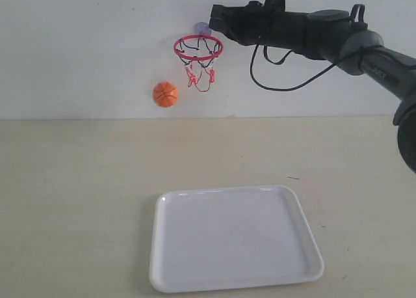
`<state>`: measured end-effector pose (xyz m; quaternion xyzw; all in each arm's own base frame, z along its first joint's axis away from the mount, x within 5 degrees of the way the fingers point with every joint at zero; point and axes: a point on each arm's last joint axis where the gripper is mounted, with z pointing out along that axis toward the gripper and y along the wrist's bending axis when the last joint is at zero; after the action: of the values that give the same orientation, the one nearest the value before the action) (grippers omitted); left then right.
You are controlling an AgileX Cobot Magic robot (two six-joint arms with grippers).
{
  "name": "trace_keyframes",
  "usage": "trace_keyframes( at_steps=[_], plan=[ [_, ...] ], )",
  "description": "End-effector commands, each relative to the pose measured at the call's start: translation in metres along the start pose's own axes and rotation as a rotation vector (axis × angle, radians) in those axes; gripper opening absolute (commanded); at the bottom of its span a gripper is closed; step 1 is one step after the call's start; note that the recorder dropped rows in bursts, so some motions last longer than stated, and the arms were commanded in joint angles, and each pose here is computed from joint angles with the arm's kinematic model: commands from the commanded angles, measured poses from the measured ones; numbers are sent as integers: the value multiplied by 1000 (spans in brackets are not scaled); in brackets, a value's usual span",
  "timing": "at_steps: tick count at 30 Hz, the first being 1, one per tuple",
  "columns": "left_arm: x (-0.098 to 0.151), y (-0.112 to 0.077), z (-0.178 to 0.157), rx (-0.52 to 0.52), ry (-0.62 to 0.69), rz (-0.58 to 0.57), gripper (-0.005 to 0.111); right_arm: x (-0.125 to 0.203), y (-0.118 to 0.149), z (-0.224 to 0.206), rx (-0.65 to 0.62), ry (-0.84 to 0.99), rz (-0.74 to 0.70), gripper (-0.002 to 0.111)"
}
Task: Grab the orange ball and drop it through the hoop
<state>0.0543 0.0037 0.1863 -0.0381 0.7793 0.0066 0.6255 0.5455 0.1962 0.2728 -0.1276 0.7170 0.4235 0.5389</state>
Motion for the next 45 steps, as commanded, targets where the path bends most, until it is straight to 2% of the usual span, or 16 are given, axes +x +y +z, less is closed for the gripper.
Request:
trace_keyframes(
  at_steps=[1, 6, 14, 19, 22, 24, 26, 29, 34, 37, 40, 42, 43, 44, 45],
  plan=[
    [1, 0, 0, 0, 0, -8, 4, -13, -1, -8, 1, -22, -8, 0],
    [1, 0, 0, 0, 0, -8, 4, -23, -11, -23, -36, -1, 66, 0],
    [1, 0, 0, 0, 0, -8, 4, -34, -36, -66, -200, 136, 144, 0],
    [1, 0, 0, 0, 0, -8, 4, -42, -55, -101, -252, 218, 213, 0],
    [1, 0, 0, 0, 0, -8, 4, -48, -72, -120, -207, 232, 273, 0],
    [1, 0, 0, 0, 0, -8, 4, -52, -80, -132, -93, 301, 335, 0],
    [1, 0, 0, 0, 0, -8, 4, -58, -79, -142, -5, 348, 315, 0],
    [1, 0, 0, 0, 0, -8, 4, -73, -67, -153, 88, 385, 268, 0],
    [1, 0, 0, 0, 0, -8, 4, -120, -16, -184, 212, 364, 156, 0],
    [1, 0, 0, 0, 0, -8, 4, -128, 9, -205, 253, 381, 139, 0],
    [1, 0, 0, 0, 0, -8, 4, -108, 37, -229, 246, 461, 131, 0],
    [1, 0, 0, 0, 0, -8, 4, -83, 51, -244, 226, 534, 113, 0],
    [1, 0, 0, 0, 0, -8, 4, -60, 62, -259, 208, 589, 94, 0],
    [1, 0, 0, 0, 0, -8, 4, -47, 69, -266, 199, 612, 112, 0],
    [1, 0, 0, 0, 0, -8, 4, -25, 79, -277, 191, 634, 194, 0]
  ],
)
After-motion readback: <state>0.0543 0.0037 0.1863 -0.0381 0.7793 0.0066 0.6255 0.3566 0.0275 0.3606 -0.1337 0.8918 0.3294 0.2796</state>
